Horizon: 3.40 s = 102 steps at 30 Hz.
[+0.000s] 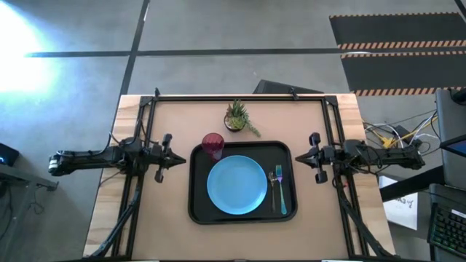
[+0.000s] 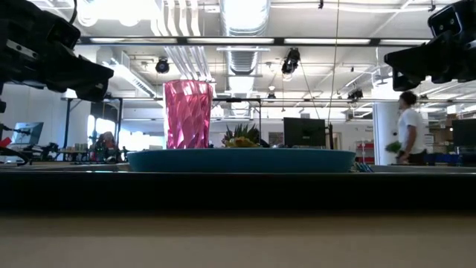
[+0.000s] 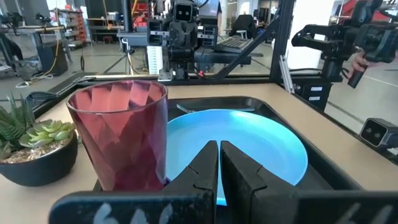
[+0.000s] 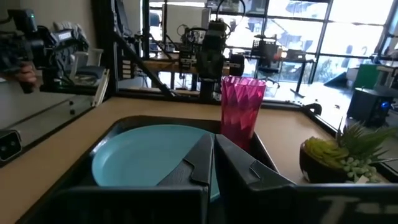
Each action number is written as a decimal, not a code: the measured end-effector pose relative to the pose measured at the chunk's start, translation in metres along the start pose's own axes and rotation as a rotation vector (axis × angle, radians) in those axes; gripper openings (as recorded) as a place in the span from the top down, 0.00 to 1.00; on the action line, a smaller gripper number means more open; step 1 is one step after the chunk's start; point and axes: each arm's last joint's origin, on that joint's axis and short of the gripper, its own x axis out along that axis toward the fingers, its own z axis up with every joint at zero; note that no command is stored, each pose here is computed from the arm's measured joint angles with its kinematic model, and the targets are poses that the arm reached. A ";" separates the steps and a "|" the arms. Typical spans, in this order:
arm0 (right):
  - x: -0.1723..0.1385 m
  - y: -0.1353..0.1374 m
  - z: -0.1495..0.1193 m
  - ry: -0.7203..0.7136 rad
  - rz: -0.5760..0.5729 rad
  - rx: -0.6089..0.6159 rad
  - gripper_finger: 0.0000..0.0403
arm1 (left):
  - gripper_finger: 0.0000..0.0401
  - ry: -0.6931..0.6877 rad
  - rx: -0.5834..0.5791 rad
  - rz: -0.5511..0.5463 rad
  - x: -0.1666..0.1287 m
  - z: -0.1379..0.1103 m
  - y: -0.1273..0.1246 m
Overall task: Pick and place plate/cup/fork/spoon on tray
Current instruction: Return to Home Position
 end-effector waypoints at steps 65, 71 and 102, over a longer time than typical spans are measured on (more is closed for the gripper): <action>0.000 0.000 0.000 0.000 0.002 0.077 0.98 | 1.00 -0.063 0.093 -0.021 0.002 0.002 0.000; 0.000 0.000 0.000 0.000 0.002 0.077 0.98 | 1.00 -0.086 0.101 -0.026 0.000 0.004 -0.001; 0.000 0.000 0.000 0.000 0.001 0.077 0.98 | 1.00 -0.056 0.088 -0.069 0.000 0.000 -0.002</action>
